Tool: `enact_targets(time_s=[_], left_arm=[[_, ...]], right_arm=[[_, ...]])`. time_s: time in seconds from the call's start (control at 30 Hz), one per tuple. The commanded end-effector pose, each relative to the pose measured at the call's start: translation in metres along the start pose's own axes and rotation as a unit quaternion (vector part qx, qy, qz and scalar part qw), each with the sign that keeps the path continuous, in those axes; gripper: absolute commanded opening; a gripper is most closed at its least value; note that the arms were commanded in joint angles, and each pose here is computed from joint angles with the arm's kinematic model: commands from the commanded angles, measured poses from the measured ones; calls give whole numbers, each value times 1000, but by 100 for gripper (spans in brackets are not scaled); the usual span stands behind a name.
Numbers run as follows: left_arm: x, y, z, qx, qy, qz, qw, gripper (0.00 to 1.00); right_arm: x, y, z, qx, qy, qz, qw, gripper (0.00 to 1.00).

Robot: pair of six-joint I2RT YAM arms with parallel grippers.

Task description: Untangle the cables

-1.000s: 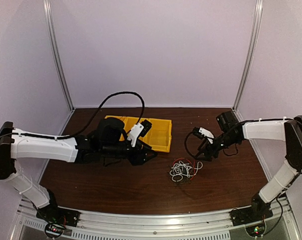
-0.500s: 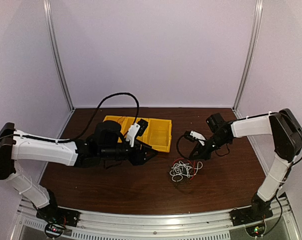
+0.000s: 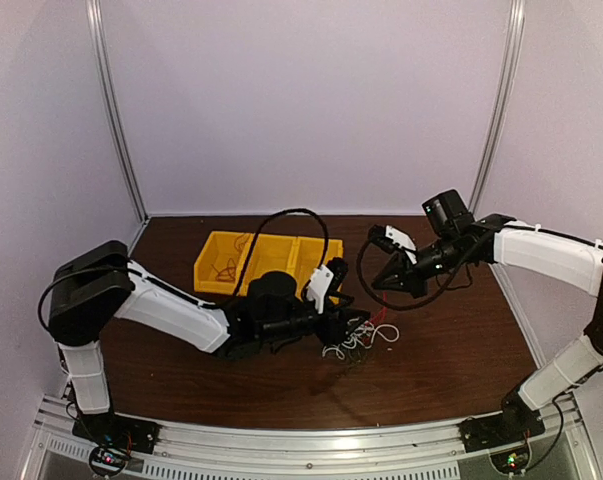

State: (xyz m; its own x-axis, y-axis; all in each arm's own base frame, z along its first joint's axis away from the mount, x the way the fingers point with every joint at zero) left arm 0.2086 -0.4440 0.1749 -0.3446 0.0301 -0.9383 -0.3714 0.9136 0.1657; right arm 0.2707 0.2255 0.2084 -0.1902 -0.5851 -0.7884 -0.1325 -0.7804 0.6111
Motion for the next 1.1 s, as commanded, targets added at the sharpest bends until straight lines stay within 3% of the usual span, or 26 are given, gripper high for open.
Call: enact_targets(time_s=[0.0,0.1,0.2,0.3,0.5,0.9,1.0,1.07], left_arm=[[-16,-29,-6,18,-52,-108,993,59],[-13,-52,-4,26,-55,-134,989,59],[-5,-67,-3,39,-60,-151,986,52],[4,-82,-4,58,-64,-155,984,36],[41,-108,3,70,-40,-104,991,1],[91,-113,19,49,-36,-31,998,0],[93,-110,21,47,-39,-33,998,12],[94,-110,22,41,-41,-27,998,15]], right_arm=[[-8,4,13,-39,-20,-8,999,0],[-9,4,16,-48,-23,-14,998,0],[-15,8,20,-60,-25,-27,997,0],[-23,14,23,-64,-21,-38,997,0],[-61,42,29,-61,15,-69,996,0],[-183,155,49,2,123,-204,971,0],[-194,173,47,-8,119,-233,965,0],[-197,176,49,-11,123,-240,963,0]])
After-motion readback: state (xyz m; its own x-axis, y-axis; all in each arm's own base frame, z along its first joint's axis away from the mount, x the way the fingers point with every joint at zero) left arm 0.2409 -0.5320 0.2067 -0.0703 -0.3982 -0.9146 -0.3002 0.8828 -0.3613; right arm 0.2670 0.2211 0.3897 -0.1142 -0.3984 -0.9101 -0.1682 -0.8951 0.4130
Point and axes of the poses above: each gripper's point midway between its finger pads, its own y axis back along the fingers, its own z axis along the line the jaws close on, x = y × z, the point moved 5 cm from there along y, back along the fingers, and after that the axes turned 3 degrees about y, right-handed, at the moved point
